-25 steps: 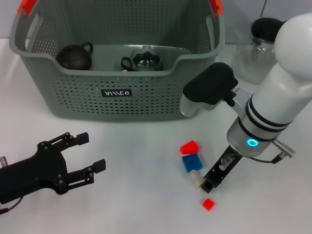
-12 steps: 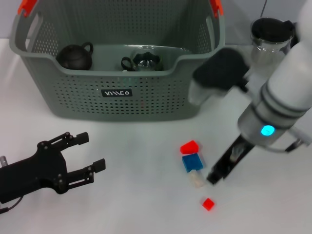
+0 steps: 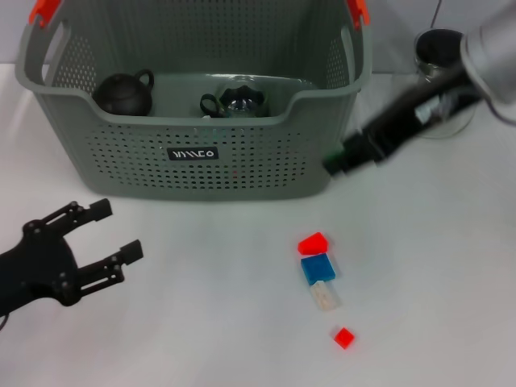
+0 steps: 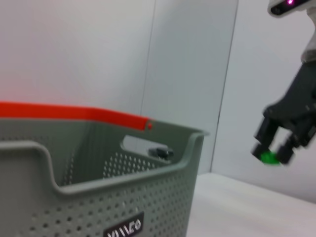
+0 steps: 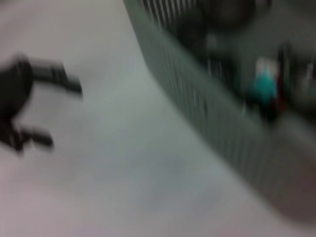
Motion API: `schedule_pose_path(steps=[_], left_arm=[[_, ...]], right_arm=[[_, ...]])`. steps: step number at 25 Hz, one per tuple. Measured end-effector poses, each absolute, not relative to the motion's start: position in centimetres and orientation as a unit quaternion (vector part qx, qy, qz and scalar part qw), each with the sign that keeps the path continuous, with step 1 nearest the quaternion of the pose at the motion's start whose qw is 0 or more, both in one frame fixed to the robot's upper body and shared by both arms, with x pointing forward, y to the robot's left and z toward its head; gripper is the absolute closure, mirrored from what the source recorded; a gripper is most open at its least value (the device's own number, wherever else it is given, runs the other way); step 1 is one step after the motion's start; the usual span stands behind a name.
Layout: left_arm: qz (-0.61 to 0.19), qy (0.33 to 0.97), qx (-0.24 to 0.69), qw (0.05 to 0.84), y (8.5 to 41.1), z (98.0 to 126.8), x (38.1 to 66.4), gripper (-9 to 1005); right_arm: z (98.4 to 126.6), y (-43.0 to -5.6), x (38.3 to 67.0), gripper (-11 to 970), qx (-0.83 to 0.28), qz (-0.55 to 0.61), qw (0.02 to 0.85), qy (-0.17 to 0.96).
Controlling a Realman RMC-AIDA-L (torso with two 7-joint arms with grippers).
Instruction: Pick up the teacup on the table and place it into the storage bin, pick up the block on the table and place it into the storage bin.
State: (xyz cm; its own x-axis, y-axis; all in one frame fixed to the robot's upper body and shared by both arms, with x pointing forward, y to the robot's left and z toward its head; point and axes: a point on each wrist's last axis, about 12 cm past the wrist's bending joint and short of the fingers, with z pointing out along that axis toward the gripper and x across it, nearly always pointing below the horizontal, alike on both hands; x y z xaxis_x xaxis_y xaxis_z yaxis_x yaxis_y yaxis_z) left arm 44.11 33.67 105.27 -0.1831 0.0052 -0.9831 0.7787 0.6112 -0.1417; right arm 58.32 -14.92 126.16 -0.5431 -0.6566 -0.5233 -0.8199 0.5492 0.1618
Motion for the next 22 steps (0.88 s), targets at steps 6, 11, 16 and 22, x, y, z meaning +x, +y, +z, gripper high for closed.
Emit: schedule_pose_path(steps=[6,11,16,22], left_arm=[[-0.336,0.685,0.274,0.585,34.2,105.5,43.6,174],[-0.341,0.682,0.276,0.585,33.9,105.5,43.7,173],[-0.343,0.682,0.272,0.586,33.7,105.4,43.6,173],[-0.344,0.682,0.271,0.586,33.7,105.4,43.6,173]], right_arm=[[129.8,-13.3,60.5,514,-0.414,0.246,0.345,0.805],[129.6,-10.6,63.2,514,-0.379,0.237,0.437,0.781],[126.0,-7.6,66.4,514,-0.349,0.219,0.468,0.782],[121.3,-5.4,68.9,515,-0.344,0.184,0.426,0.816]])
